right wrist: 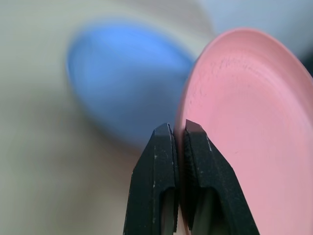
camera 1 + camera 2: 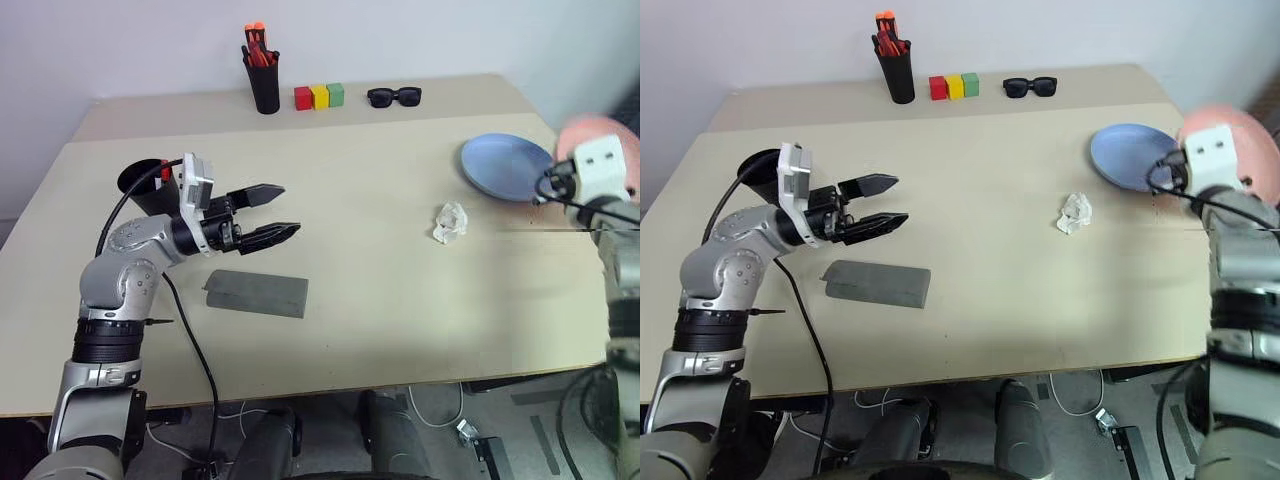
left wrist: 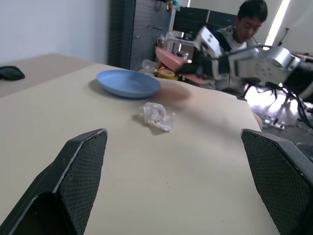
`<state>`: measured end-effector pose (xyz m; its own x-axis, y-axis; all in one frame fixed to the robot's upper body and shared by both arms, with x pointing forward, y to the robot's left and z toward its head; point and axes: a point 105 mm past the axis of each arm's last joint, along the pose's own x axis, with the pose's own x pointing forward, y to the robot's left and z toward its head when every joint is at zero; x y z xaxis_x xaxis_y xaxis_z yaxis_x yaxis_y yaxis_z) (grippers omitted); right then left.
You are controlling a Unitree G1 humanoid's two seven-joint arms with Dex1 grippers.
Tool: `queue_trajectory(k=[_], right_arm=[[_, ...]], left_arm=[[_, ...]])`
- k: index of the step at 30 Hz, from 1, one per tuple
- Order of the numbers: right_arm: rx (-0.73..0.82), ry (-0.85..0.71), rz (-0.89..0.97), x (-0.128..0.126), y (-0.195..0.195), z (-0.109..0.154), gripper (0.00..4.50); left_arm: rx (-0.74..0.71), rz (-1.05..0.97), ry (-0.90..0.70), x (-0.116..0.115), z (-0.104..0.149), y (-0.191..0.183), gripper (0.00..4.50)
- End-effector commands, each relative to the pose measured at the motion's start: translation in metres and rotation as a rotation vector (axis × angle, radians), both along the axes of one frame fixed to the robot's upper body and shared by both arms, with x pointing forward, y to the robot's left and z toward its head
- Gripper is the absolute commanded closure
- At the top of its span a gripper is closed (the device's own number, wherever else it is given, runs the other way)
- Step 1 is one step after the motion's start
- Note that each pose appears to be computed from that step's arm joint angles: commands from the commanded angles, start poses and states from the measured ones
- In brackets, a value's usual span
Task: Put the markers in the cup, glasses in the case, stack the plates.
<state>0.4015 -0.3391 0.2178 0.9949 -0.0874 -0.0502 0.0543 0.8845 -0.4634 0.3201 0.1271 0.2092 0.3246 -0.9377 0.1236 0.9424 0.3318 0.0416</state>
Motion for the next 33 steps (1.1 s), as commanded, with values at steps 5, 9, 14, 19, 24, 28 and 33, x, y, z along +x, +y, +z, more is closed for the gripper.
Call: queue_trajectory(k=[5,9,14,19,24,28,33], right_arm=[[-0.074,0.003,0.127,0.047,0.045,-0.011,4.45],[-0.044,0.043,0.109,0.051,0.045,-0.025,4.45],[-0.039,0.022,0.084,0.053,0.043,-0.022,2.12],[0.102,-0.069,0.095,0.054,0.045,-0.002,0.06],[0.268,-0.107,0.231,0.053,0.058,0.01,0.06],[0.432,-0.059,0.422,0.043,0.077,0.008,0.06],[0.382,0.091,0.54,0.011,0.097,-0.022,0.06]], left_arm=[[-0.016,0.054,-0.054,-0.014,0.013,0.004,0.0],[-0.016,0.088,-0.044,-0.02,0.013,0.008,0.0],[-0.019,0.108,-0.026,-0.025,0.012,0.009,0.0],[-0.024,0.115,-0.021,-0.024,0.012,0.01,0.0],[-0.024,0.107,-0.025,-0.021,0.012,0.009,0.0],[-0.029,0.099,-0.024,-0.02,0.012,0.008,0.0],[-0.028,0.085,-0.017,-0.019,0.01,0.007,0.0]])
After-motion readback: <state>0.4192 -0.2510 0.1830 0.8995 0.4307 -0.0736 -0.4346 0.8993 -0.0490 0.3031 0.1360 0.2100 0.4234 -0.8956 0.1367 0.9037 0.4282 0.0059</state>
